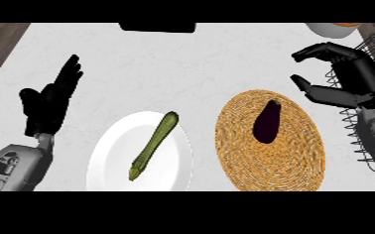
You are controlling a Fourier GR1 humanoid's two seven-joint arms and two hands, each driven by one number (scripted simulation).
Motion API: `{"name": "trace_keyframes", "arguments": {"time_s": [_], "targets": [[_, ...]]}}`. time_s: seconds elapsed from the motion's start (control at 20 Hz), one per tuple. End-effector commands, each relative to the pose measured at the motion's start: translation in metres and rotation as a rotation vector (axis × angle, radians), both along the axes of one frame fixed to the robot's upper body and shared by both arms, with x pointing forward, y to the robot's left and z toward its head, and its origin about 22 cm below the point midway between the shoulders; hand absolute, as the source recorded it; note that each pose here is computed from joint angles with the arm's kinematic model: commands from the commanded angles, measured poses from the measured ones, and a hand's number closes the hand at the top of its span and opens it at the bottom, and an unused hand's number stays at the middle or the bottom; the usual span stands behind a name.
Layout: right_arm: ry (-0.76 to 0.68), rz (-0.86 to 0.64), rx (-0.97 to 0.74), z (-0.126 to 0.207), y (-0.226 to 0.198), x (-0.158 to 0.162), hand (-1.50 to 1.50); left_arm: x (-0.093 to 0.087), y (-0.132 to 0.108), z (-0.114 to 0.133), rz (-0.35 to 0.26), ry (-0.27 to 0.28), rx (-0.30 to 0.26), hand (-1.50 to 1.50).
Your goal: Pick the eggplant from the placemat and place it in the basket
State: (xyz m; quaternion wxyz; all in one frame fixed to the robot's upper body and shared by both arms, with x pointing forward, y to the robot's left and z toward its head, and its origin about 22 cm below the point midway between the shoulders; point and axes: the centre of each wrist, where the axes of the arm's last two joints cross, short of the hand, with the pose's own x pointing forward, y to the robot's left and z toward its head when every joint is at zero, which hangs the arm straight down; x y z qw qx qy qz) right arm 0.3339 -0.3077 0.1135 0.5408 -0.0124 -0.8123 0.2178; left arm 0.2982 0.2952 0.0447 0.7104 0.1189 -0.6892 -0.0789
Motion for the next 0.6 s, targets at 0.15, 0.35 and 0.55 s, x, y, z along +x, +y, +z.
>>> {"name": "trace_keyframes", "arguments": {"time_s": [0.15, 0.35, 0.55], "targets": [[-0.06, -0.015, -0.128, -0.042, 0.135, 0.019, -1.5, 0.007, 0.02, 0.001, 0.0, 0.125, -0.107, 0.0], [0.042, -0.098, -0.159, 0.016, 0.177, 0.027, -1.5, 0.004, 0.014, -0.009, 0.032, 0.136, -0.101, 0.0], [0.231, -0.158, -0.365, 0.058, 0.173, 0.049, -1.5, 0.0, 0.018, -0.006, 0.029, 0.142, -0.102, 0.0]]}}
